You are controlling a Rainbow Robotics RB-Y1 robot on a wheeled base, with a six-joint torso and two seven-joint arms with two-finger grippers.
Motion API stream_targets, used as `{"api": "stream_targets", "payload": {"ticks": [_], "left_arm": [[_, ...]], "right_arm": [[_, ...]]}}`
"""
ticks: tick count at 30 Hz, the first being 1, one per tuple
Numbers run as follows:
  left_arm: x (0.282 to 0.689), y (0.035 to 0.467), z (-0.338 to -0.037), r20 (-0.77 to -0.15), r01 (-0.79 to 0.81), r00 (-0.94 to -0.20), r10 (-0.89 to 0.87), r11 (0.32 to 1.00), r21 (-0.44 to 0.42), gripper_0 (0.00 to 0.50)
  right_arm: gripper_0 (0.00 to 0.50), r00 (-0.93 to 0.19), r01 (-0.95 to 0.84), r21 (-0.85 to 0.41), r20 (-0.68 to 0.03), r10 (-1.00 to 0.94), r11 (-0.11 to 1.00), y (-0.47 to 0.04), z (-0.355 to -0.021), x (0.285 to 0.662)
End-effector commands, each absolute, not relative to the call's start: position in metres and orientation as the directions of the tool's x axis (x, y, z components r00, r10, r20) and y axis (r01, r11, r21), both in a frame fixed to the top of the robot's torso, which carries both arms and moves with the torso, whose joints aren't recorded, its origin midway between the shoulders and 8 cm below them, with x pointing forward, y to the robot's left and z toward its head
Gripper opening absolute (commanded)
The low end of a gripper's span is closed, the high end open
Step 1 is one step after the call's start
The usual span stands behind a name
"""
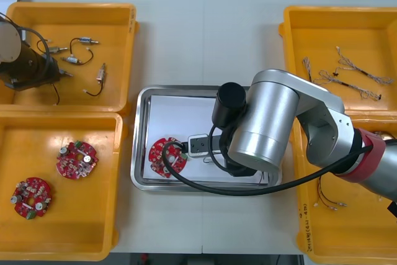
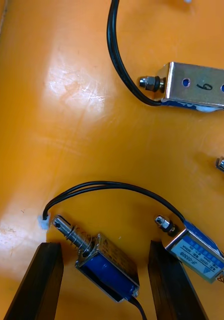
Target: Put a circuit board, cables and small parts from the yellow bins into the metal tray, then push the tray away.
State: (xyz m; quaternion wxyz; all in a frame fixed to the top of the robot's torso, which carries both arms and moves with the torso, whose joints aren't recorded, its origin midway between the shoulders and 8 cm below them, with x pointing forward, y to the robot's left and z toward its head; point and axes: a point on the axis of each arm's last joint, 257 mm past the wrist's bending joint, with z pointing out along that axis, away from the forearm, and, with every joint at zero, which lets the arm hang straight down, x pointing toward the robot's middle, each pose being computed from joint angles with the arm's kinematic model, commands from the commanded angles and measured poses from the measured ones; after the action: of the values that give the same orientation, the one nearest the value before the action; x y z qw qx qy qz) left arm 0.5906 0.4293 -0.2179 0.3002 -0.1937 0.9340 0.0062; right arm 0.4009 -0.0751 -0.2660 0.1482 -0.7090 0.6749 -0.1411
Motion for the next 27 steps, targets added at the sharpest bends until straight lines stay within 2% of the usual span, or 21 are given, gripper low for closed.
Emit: {"api": "stream_targets", "payload": {"ticks": [1, 4, 5, 6, 7, 8, 11, 13, 14, 15, 17, 27], "left_arm": [[0.605, 0.434, -0.19, -0.617, -0.299, -0.742, -0.261, 0.953, -0.043, 0.5], [0.605, 0.434, -0.19, -0.617, -0.299, -0.742, -0.261, 0.953, -0.043, 0.5], [0.605, 0.436, -0.19, -0.615, -0.301, -0.744, -0.262, 0.953, -0.042, 0.427], [0.605, 0.435, -0.191, -0.615, -0.299, -0.745, -0.26, 0.953, -0.042, 0.319], [0.604, 0.436, -0.19, -0.614, -0.3, -0.745, -0.26, 0.953, -0.04, 0.034], [0.605, 0.435, -0.191, -0.615, -0.299, -0.745, -0.26, 0.953, -0.042, 0.0], [0.604, 0.435, -0.191, -0.614, -0.299, -0.745, -0.26, 0.953, -0.041, 0.0], [0.604, 0.435, -0.191, -0.613, -0.299, -0.746, -0.261, 0.953, -0.041, 0.0], [0.604, 0.435, -0.19, -0.615, -0.298, -0.745, -0.258, 0.954, -0.039, 0.0], [0.605, 0.436, -0.189, -0.615, -0.299, -0.745, -0.26, 0.953, -0.041, 0.0], [0.604, 0.436, -0.19, -0.614, -0.299, -0.745, -0.259, 0.954, -0.039, 0.0], [0.604, 0.434, -0.189, -0.61, -0.297, -0.747, -0.265, 0.954, -0.05, 0.0]], "right_arm": [[0.0, 0.082, -0.89, -0.446, 0.054, -0.995, -0.097, -0.085, -0.259, 0.412], [0.0, 0.079, -0.889, -0.447, 0.065, -0.995, -0.1, -0.088, -0.261, 0.412], [0.0, 0.079, -0.889, -0.446, 0.067, -0.995, -0.101, -0.089, -0.262, 0.413], [0.0, 0.078, -0.89, -0.444, 0.068, -0.995, -0.101, -0.09, -0.263, 0.413], [0.0, 0.073, -0.891, -0.444, 0.069, -0.995, -0.097, -0.091, -0.263, 0.414], [0.0, 0.073, -0.891, -0.444, 0.067, -0.995, -0.095, -0.09, -0.264, 0.415], [0.0, 0.071, -0.891, -0.444, 0.067, -0.995, -0.093, -0.091, -0.264, 0.415], [0.132, 0.068, -0.891, -0.445, 0.07, -0.995, -0.092, -0.091, -0.264, 0.415], [0.278, 0.066, -0.89, -0.447, 0.07, -0.995, -0.09, -0.092, -0.263, 0.416], [0.398, 0.063, -0.889, -0.449, 0.069, -0.996, -0.087, -0.092, -0.263, 0.416], [0.5, 0.062, -0.889, -0.45, 0.068, -0.996, -0.086, -0.092, -0.262, 0.417], [0.5, 0.052, -0.896, -0.44, 0.045, -0.998, -0.066, -0.089, -0.251, 0.414]]}}
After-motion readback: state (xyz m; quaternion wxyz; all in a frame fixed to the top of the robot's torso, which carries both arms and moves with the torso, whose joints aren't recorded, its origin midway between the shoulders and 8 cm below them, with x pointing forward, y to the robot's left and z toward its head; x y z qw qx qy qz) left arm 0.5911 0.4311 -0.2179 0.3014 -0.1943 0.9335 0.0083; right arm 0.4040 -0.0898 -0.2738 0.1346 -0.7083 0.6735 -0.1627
